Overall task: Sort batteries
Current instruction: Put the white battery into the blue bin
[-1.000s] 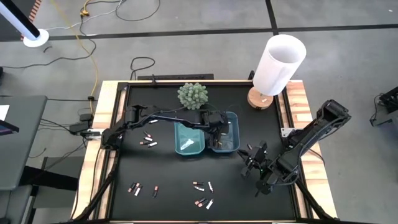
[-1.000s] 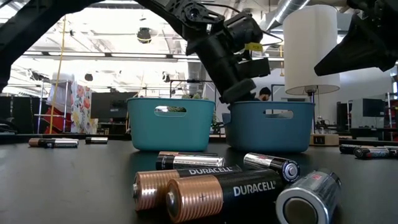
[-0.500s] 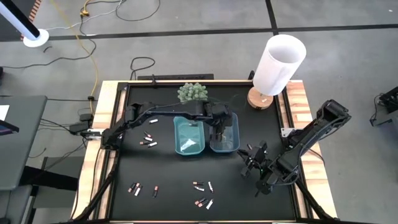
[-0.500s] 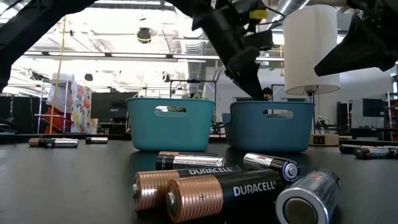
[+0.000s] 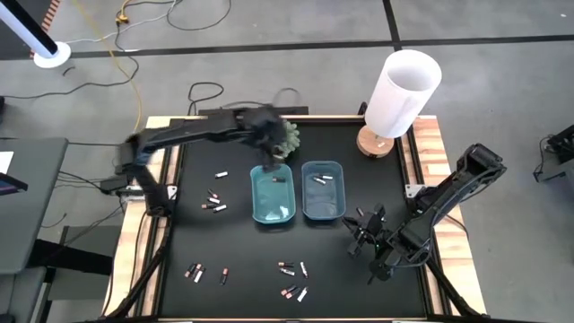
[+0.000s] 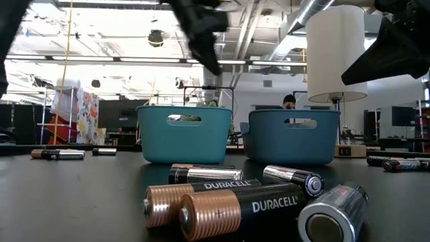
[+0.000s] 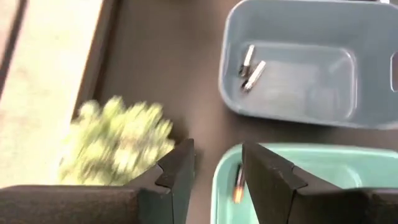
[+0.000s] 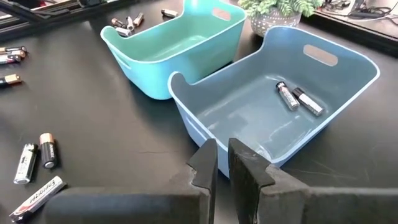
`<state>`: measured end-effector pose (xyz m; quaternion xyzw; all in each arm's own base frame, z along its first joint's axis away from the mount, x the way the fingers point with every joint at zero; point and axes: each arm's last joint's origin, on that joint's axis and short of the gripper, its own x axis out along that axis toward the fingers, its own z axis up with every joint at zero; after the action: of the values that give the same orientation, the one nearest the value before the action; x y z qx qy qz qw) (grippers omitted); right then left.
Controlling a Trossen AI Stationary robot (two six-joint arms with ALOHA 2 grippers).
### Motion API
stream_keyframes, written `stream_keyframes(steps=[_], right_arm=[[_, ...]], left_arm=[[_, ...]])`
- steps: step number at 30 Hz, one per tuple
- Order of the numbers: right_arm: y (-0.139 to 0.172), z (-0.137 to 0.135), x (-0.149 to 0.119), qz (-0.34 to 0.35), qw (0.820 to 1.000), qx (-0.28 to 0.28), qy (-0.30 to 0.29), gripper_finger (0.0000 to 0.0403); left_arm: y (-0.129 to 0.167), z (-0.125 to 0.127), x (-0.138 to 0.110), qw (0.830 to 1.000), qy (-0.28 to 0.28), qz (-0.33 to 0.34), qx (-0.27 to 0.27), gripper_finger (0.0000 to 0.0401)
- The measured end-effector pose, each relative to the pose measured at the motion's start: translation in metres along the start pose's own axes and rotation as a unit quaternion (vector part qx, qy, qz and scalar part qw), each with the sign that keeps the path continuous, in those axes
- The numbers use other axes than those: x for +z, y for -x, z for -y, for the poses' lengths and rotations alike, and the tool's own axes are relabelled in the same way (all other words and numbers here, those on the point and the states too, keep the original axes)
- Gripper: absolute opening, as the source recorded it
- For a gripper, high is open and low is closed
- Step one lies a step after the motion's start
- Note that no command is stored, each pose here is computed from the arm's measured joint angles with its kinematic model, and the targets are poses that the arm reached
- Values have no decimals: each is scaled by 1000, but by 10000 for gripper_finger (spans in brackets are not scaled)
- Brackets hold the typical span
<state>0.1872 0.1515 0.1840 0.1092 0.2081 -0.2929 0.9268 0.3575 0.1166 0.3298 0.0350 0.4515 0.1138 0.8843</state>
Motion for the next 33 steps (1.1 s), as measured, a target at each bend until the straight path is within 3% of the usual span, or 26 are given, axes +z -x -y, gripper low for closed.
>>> stream_keyframes(steps=[6,11,15,25,33], right_arm=[[0,0,0,-1,1000,1,-1,59],[0,-1,0,0,1000,2,-5,59],[-1,0,1,1,1000,0,-7,59],[-8,2,4,1,1000,-17,-10,59],[-10,4,5,-3,1000,-22,-9,59]], left_arm=[[32,2,-83,998,43,30,21,129],[41,10,-155,994,85,23,60,129],[40,14,-194,993,93,19,71,129],[15,-3,-237,982,151,-63,100,129],[-8,-13,-249,974,162,-128,96,129]])
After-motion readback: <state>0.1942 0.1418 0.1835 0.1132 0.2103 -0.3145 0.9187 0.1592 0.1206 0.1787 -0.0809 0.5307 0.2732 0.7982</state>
